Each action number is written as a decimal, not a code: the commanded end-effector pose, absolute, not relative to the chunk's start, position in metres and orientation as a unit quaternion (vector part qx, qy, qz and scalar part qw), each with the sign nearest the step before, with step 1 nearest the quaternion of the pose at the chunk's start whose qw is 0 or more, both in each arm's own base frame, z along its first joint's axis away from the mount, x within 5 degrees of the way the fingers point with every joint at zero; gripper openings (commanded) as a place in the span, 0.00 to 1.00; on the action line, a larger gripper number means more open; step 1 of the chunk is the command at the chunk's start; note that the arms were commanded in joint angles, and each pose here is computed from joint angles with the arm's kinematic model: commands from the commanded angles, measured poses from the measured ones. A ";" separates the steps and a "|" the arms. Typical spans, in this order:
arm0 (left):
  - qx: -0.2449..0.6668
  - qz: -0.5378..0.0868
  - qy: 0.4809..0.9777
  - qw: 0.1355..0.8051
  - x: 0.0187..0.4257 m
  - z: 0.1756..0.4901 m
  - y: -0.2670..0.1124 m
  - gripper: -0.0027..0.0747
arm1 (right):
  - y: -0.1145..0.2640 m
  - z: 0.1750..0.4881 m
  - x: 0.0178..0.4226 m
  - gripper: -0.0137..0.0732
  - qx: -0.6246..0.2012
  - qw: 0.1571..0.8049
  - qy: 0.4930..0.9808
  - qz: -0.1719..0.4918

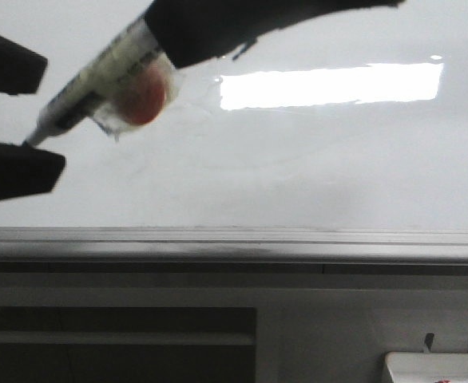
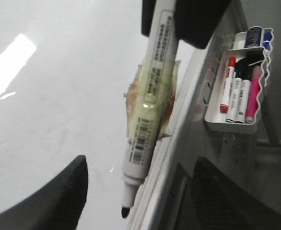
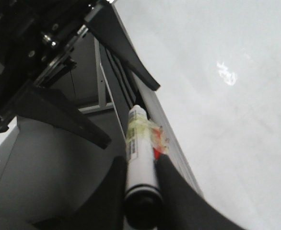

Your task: Write number 2 on whiteboard

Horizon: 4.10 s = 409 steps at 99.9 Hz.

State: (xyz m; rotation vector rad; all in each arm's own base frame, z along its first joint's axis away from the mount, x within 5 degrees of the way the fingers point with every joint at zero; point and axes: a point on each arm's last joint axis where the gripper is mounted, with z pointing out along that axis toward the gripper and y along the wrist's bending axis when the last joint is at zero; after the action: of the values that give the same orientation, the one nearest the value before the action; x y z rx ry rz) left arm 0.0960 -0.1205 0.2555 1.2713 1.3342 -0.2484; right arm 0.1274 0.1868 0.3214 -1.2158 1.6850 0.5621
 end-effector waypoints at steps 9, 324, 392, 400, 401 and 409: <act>0.476 -0.154 0.556 0.664 0.082 0.288 -0.105 0.60 | 0.174 0.348 0.142 0.07 -0.445 0.549 0.675 0.214; 0.224 -0.163 0.573 0.772 0.063 0.321 -0.042 0.01 | 0.160 0.356 0.203 0.07 -0.301 0.611 0.712 0.168; 0.224 -0.160 0.579 0.768 0.064 0.320 -0.042 0.01 | 0.192 0.313 0.193 0.10 -0.358 0.519 0.753 0.188; 0.224 -0.160 0.579 0.768 0.064 0.320 -0.042 0.01 | 0.188 0.315 0.194 0.10 -0.354 0.521 0.754 0.186; 0.224 -0.160 0.579 0.768 0.064 0.320 -0.042 0.01 | 0.187 0.317 0.193 0.10 -0.352 0.523 0.754 0.186; 0.224 -0.160 0.579 0.768 0.064 0.320 -0.042 0.01 | 0.177 0.319 0.192 0.10 -0.346 0.516 0.763 0.178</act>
State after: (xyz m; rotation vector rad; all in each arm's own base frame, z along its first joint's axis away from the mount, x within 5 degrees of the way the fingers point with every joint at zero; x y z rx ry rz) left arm 0.0661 -0.0412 0.3053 0.5156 1.3345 -0.3079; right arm 0.1893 0.1883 0.2995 -0.8852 1.8885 0.4467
